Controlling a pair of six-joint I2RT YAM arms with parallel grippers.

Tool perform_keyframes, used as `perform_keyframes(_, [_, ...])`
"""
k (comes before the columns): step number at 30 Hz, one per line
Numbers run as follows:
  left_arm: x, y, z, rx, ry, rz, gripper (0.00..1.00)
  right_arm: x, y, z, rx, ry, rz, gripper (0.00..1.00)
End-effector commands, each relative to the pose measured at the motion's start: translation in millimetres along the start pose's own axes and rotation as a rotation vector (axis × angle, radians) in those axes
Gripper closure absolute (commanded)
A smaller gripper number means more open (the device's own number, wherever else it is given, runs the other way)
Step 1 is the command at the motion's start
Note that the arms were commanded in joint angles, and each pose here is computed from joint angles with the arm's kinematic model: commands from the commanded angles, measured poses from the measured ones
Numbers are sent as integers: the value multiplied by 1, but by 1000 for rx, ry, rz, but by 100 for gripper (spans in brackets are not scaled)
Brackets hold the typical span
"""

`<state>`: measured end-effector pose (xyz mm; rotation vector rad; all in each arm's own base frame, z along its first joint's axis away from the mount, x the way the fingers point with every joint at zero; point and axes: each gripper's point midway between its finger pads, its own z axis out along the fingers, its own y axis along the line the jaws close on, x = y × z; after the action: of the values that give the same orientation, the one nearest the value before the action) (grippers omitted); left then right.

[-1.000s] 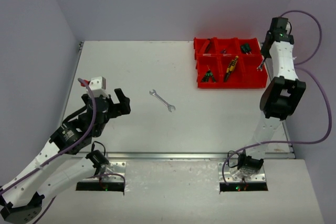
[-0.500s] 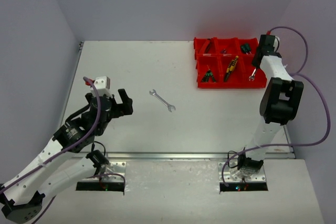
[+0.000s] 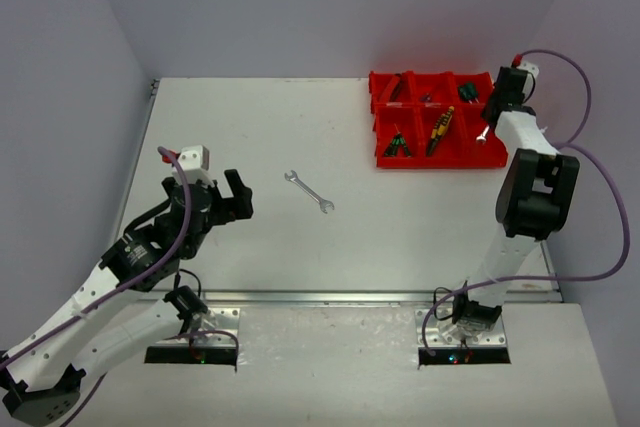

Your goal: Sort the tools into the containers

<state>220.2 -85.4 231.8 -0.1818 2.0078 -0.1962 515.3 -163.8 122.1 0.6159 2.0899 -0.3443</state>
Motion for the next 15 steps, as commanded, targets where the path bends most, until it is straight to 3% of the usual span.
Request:
perform_keyframes(1, [-7, -7, 1, 25, -31, -13, 0, -6, 4, 8, -8, -39, 37, 56])
perform_keyframes(4, [-7, -6, 1, 23, -30, -13, 0, -4, 4, 6, -13, -33, 44, 31])
perform_keyframes(9, [-6, -7, 3, 19, -26, -8, 0, -9, 19, -20, -64, -9, 18, 18])
perform_keyframes(13, [-2, -7, 9, -2, -4, 11, 0, 11, 47, -73, -79, 4, -52, 1])
perform_keyframes(15, [3, -5, 15, -37, 20, 25, 0, 11, 66, -111, -133, -8, -69, 1])
